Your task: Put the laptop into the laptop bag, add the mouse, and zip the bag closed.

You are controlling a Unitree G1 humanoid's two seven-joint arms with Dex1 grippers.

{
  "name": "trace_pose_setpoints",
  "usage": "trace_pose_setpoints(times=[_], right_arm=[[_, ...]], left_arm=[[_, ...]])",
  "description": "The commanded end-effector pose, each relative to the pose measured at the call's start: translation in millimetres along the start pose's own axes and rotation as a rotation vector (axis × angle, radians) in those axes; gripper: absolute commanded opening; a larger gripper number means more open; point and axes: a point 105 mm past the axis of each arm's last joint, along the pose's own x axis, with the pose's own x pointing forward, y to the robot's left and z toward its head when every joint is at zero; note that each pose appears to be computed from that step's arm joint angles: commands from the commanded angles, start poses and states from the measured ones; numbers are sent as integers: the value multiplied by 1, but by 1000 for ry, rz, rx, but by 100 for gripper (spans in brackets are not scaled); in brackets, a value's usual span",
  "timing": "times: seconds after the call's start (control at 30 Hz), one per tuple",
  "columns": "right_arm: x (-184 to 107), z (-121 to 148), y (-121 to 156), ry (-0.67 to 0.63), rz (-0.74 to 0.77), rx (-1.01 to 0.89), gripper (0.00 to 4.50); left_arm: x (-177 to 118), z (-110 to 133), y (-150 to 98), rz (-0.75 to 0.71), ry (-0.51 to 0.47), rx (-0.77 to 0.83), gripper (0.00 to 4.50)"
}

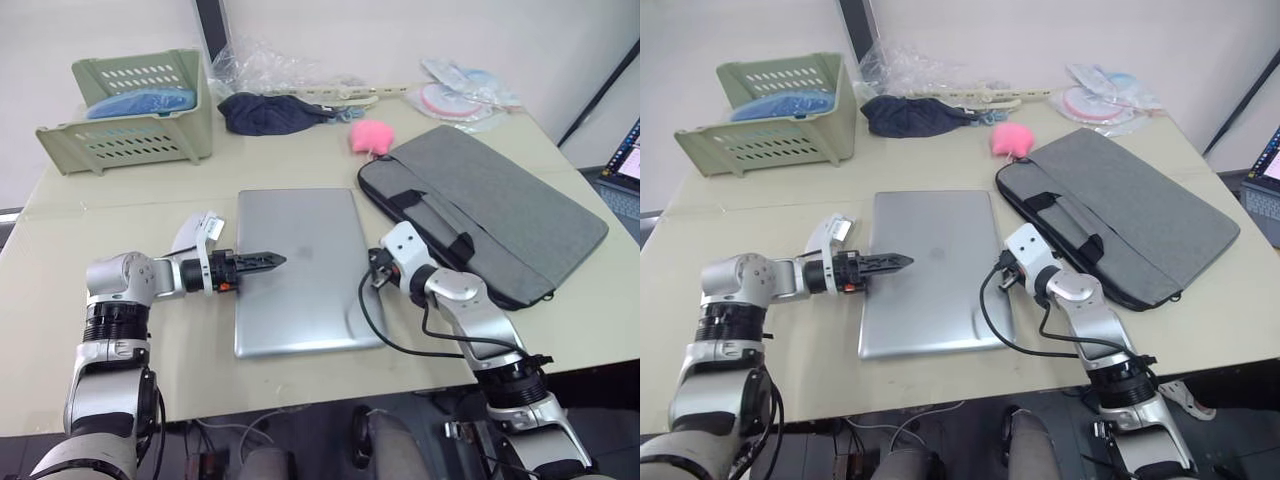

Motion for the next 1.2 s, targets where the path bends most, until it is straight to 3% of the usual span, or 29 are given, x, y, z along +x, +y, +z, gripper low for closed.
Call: trace_pose_setpoints(times=[0.03, 0.63, 0.9, 1.2], right_arm=[[0, 17, 24, -66, 105, -21, 15], [-11, 14, 24, -55, 90, -10, 15], [-12, 13, 25, -54, 92, -8, 15], [-11, 13, 26, -54, 96, -5, 15]], left_arm=[[9, 2, -11, -69, -15, -3, 450], [14, -11, -19, -77, 35, 26, 450], [8, 0, -20, -76, -36, 58, 450], [5, -5, -22, -74, -9, 71, 450]])
